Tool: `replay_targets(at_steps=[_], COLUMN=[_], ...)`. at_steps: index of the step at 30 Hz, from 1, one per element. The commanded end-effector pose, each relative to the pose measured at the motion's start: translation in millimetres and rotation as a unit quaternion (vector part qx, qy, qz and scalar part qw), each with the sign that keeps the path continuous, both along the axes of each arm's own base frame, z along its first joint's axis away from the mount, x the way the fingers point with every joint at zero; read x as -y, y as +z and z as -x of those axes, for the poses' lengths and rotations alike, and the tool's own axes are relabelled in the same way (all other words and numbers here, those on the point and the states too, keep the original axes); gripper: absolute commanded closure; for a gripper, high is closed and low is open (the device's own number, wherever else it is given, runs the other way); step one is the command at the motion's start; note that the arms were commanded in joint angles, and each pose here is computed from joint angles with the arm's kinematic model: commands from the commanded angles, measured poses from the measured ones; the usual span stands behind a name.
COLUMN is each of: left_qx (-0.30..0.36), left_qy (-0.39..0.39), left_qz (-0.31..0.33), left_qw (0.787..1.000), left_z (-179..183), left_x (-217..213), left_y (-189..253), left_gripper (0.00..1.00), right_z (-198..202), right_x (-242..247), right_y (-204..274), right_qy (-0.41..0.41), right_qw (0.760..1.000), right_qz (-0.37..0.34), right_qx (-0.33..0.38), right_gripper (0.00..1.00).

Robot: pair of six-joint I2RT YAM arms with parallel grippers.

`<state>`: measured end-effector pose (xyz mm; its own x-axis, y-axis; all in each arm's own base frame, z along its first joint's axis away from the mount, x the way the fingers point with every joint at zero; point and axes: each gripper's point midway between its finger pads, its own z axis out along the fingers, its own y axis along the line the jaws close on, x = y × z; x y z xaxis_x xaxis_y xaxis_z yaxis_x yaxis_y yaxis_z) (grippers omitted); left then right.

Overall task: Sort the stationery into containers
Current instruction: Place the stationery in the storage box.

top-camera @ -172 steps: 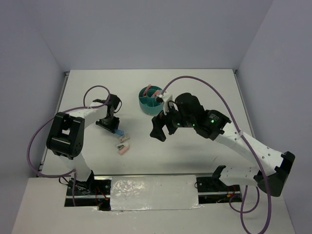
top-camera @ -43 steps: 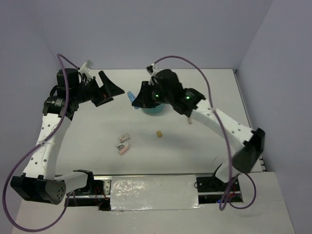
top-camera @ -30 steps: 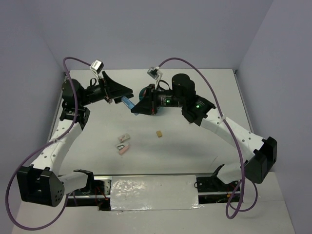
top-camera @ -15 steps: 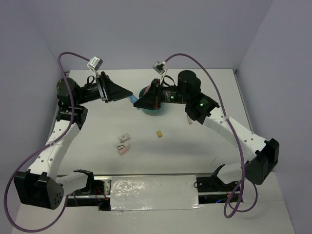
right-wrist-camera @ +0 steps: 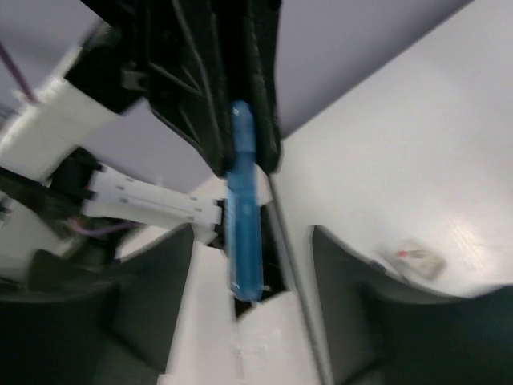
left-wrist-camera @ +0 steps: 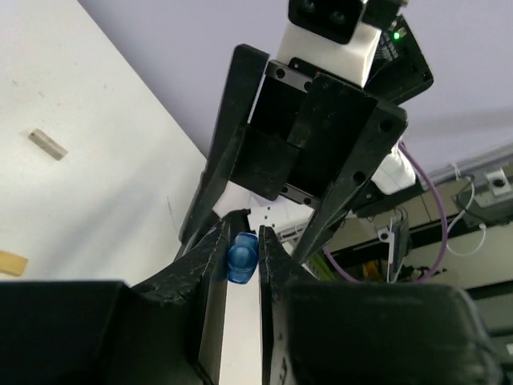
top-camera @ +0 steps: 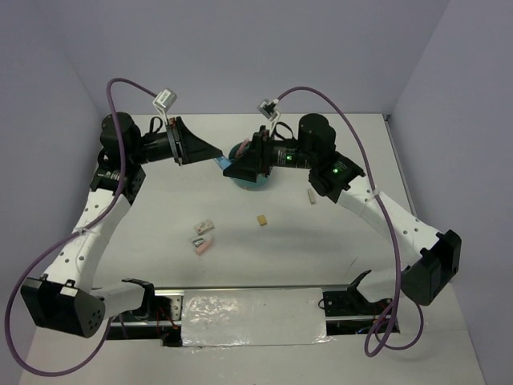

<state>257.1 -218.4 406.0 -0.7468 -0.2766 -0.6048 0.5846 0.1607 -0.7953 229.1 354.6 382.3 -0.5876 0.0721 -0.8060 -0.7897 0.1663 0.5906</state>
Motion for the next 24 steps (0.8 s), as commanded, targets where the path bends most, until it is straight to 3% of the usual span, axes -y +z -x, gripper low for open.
replay_targets(at_steps=[1, 2, 3, 4, 5, 6, 7, 9, 15, 24], left_qx=[0.030, 0.027, 0.050, 0.018, 0.015, 0.017, 0.015, 0.022, 0.039, 0.049], left_qy=[0.020, 0.059, 0.086, 0.116, 0.201, 0.230, 0.293, 0.335, 0.386, 0.359], left_qz=[-0.030, -0.044, -0.072, -0.103, -0.137, -0.168, -0.197, -0.227, -0.280, -0.300], left_qw=[0.999, 0.997, 0.992, 0.988, 0.970, 0.958, 0.935, 0.914, 0.878, 0.882], left_z=[-7.1, -22.7, -35.3, -45.5, -79.9, -101.1, -124.9, -153.3, -237.7, -262.9], left_x=[-1.1, -4.6, -9.1, -15.4, -31.4, -38.8, -56.1, -69.1, -75.4, -32.0], left_y=[2.7, 3.1, -2.6, -19.2, -24.4, -38.7, -49.7, -67.1, -123.3, -155.0], left_gripper=[1.00, 1.00, 1.00, 1.00, 1.00, 1.00, 1.00, 1.00, 1.00, 1.00], right_z=[-8.1, -16.9, -22.6, -27.3, -41.1, -55.5, -71.0, -67.7, -12.7, 20.3], right_x=[18.4, 29.4, 37.3, 50.1, 68.0, 97.2, 135.4, 166.7, 199.3, 223.1], right_y=[15.1, 8.4, 2.8, 2.1, -3.4, -18.5, -46.1, -53.3, -22.2, -35.8], right_qy=[-0.026, -0.053, -0.075, -0.108, -0.157, -0.252, -0.357, -0.416, -0.407, -0.403], right_qw=[0.999, 0.998, 0.997, 0.994, 0.987, 0.965, 0.924, 0.894, 0.901, 0.894], right_qz=[-0.027, -0.019, -0.008, 0.001, 0.017, 0.058, 0.114, 0.141, 0.146, 0.195], right_qx=[0.017, 0.006, -0.001, -0.005, -0.013, -0.040, -0.079, -0.090, -0.034, -0.028], right_gripper=[0.24, 0.01, 0.00, 0.00, 0.00, 0.00, 0.00, 0.00, 0.00, 0.00])
